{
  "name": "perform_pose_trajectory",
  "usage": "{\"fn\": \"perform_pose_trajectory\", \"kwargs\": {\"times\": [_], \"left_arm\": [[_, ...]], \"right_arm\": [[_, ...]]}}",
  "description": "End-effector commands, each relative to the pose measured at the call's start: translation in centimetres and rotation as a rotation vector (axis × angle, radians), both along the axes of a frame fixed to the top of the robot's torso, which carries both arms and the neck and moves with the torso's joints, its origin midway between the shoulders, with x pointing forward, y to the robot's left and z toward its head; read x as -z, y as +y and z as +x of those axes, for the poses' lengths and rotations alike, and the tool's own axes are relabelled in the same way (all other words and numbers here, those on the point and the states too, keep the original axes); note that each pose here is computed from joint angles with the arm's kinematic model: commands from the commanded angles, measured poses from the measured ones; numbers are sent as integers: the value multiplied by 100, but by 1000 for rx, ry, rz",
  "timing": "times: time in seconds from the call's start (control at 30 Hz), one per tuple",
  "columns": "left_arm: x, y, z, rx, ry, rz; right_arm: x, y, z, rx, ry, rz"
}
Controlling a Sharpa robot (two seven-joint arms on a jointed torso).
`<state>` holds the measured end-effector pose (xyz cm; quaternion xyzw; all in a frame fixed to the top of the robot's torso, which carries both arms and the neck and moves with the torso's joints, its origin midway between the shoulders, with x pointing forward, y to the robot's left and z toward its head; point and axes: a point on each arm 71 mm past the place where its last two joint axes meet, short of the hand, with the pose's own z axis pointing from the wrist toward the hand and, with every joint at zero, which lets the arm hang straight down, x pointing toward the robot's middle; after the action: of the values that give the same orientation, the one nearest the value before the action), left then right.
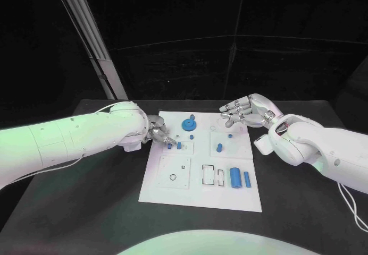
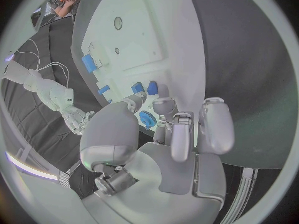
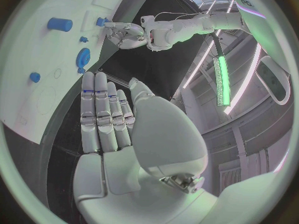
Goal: Assemble the parts on the task board
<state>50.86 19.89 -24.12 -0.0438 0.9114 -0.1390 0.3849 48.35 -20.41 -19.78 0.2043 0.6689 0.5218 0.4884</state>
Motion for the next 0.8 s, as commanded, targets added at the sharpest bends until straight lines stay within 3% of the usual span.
{"fn": "perform_pose_trajectory", "kwargs": {"times": [0.03, 0.3, 0.5, 0.63, 0.8], "left_arm": [[-57, -14, 20, -12, -74, -56], [-140, 76, 48, -86, -169, -187], [-201, 89, 66, -94, -220, -312], [-296, 10, 90, -39, -310, -448], [-403, -184, 98, 103, -441, -513]], "right_arm": [[-11, 10, 1, -7, 0, 5], [-12, -6, 1, -1, -1, 4], [-13, -19, 3, 4, -4, 3], [-14, -22, 4, 6, -5, 3], [-14, -16, 7, 6, -8, 4]]}}
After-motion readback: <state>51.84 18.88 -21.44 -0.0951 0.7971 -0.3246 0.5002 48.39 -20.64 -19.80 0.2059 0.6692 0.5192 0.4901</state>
